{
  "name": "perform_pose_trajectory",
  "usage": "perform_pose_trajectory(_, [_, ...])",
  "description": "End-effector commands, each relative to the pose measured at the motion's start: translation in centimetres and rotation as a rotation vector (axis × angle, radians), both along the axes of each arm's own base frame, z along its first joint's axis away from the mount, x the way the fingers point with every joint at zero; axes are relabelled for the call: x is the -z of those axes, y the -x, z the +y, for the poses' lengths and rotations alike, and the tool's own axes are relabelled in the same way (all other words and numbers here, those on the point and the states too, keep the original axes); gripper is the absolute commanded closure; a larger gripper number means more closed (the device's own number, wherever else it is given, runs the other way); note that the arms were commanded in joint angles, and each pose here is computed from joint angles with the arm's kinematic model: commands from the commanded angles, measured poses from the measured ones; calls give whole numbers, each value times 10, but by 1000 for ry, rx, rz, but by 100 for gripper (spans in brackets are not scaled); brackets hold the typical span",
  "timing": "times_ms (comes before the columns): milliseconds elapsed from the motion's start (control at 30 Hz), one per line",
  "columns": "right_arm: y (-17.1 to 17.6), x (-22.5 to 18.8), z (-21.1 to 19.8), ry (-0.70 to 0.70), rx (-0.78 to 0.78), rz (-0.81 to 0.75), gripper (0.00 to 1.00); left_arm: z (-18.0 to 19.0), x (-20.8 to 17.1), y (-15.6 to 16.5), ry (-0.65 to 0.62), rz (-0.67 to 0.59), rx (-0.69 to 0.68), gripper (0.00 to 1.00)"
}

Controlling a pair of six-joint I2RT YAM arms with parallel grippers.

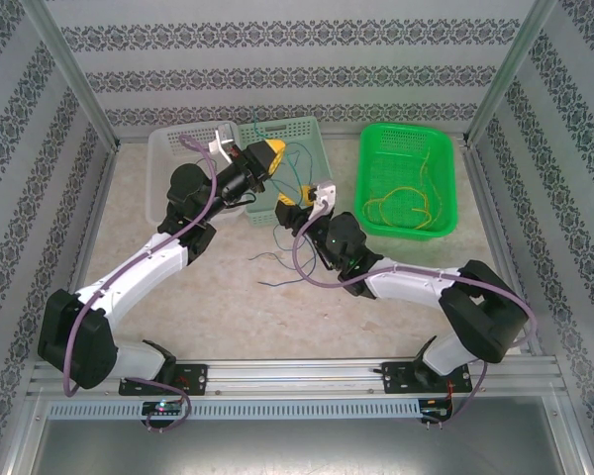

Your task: Untangle the cables

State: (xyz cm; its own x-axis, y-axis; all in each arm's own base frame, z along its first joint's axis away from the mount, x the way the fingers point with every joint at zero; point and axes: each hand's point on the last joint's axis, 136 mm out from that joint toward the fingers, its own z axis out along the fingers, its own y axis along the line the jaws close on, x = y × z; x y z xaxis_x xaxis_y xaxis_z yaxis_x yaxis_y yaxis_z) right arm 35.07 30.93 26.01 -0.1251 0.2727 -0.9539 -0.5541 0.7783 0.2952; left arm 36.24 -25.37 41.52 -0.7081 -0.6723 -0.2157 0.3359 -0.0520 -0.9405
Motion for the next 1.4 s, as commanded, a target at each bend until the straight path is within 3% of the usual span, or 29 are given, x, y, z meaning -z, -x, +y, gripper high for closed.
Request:
perform_pose_trajectory(0, [3, -4, 15, -39, -124, 38, 56, 13, -13, 3, -23, -47, -38, 100])
perform_pose_trajectory(167, [10, 20, 13, -40, -322, 234, 71, 25, -13, 5, -173, -56, -81, 100])
perform_pose_trajectory(500, [64, 63, -1, 107, -660, 779, 80, 56, 32, 3, -881, -66, -162, 100])
perform_pose_trajectory(567, [74, 67, 2, 111, -711, 834, 85, 56, 42, 1, -947, -51, -135, 100])
perform_pose_trajectory(633, [74, 67, 5, 115, -699, 818, 84, 50, 46, 2, -931, -41, -93, 100])
perform_pose_trajectory(700, [69, 68, 4, 144, -652, 773, 73, 46, 45, 2, -878, -31, -87, 100])
perform_pose_trajectory(833, [56, 61, 1, 153, -509, 607, 34, 52, 35, -2, -791, -40, -175, 100])
perform_pose_trajectory(900, [55, 56, 1, 156, -477, 546, 24, 49, 27, -2, -767, -73, -172, 100])
perform_pose_trajectory(1100, [44, 51, -8, 136, -414, 544, 15, 30, 27, 7, -805, -125, -24, 100])
perform_pose_trajectory(1267, [16, 55, -26, -20, -355, 663, 13, 8, 9, 34, -746, -324, 127, 100])
perform_pose_trajectory(1367, [0, 45, -28, -150, -405, 719, 13, 3, 1, 57, -757, -452, 202, 100])
